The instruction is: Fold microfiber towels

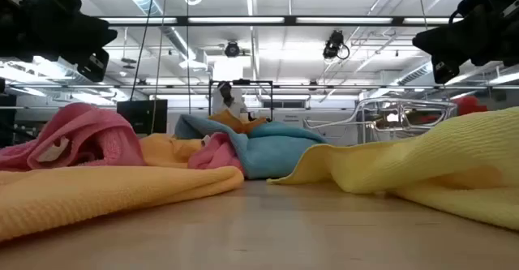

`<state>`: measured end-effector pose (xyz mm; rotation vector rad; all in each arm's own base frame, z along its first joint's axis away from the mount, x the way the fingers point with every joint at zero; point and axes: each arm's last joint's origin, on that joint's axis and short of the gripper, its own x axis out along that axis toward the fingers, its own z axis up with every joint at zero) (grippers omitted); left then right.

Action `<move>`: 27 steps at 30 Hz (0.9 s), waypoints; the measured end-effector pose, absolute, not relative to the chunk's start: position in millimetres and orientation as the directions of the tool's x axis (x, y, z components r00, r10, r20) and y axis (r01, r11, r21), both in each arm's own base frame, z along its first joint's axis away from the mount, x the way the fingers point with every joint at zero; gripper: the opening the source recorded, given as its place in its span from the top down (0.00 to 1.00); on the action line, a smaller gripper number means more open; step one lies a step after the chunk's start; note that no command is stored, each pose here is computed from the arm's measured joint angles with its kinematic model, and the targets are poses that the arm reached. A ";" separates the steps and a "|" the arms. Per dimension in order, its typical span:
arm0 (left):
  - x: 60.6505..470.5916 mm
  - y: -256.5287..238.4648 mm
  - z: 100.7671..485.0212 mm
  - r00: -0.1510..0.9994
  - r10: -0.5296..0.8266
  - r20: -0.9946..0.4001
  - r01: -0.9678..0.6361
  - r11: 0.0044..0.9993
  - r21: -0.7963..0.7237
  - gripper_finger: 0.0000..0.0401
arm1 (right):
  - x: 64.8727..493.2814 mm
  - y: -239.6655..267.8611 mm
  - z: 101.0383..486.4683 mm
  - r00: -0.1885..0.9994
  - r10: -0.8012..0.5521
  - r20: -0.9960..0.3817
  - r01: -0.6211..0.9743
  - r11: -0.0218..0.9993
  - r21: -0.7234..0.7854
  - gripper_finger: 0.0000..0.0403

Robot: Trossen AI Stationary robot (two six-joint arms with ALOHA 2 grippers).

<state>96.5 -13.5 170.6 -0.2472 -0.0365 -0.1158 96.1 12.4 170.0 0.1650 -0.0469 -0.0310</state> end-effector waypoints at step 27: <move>96.5 -13.5 170.6 0.993 -0.110 0.050 0.119 0.963 -0.242 0.78 | 96.1 12.4 170.0 0.998 -0.035 0.044 0.027 0.986 0.165 0.89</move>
